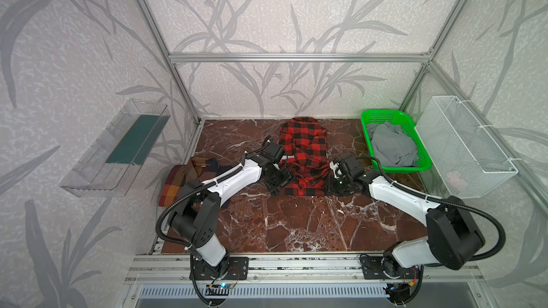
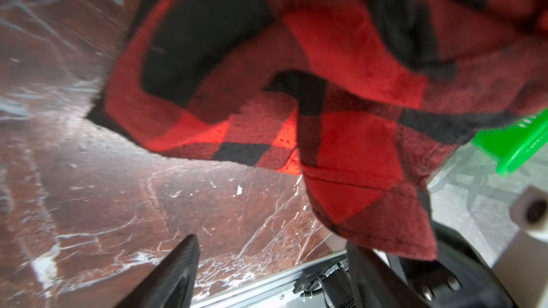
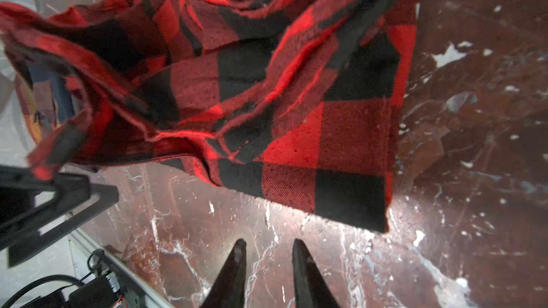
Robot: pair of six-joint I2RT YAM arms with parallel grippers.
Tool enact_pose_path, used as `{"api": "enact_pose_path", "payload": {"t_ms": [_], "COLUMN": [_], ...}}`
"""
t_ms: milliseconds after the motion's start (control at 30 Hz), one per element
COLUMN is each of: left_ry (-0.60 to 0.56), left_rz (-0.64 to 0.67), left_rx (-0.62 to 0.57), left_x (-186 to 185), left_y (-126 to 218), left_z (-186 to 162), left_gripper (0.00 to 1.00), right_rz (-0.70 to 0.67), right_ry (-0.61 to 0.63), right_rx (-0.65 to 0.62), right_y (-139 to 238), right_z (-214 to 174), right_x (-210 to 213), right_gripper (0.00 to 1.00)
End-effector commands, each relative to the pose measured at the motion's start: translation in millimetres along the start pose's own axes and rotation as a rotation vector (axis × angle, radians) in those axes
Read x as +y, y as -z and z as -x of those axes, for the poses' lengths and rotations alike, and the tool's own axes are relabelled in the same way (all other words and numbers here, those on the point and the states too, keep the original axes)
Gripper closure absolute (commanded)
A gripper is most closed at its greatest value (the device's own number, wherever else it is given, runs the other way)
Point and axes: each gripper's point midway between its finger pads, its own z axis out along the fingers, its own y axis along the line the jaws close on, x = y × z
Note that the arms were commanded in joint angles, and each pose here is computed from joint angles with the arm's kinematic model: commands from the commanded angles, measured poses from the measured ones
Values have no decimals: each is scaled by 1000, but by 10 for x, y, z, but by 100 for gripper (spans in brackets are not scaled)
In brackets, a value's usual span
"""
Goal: Fold and stack the long sleeve shirts
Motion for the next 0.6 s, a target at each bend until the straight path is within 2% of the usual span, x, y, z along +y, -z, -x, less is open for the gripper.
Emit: {"api": "enact_pose_path", "payload": {"t_ms": [0,67,100,200,333,567], "left_ry": [6,-5,-14,-33,-44,-59], "left_rz": [7,16,13,16,15,1], "left_rx": [-26,-30,-30,-34,-40,-52], "left_x": [-16,-32,-60,-114,-205,-432], "left_y": [-50,-54,-56,-57,-60,-62], "left_z": [89,120,132,169,227,359], "left_gripper": [22,22,22,22,23,23], "right_rz": [-40,-47,-44,-34,17,9], "right_ry": [34,34,82,108,109,121], "right_rx": [-51,-48,-52,-63,-97,-119], "right_y": [-118,-198,-237,-318,-321,-417], "right_z": [188,240,280,403,586,860], "right_x": [-37,-33,-6,74,278,440], "right_gripper": [72,72,71,70,69,68]}}
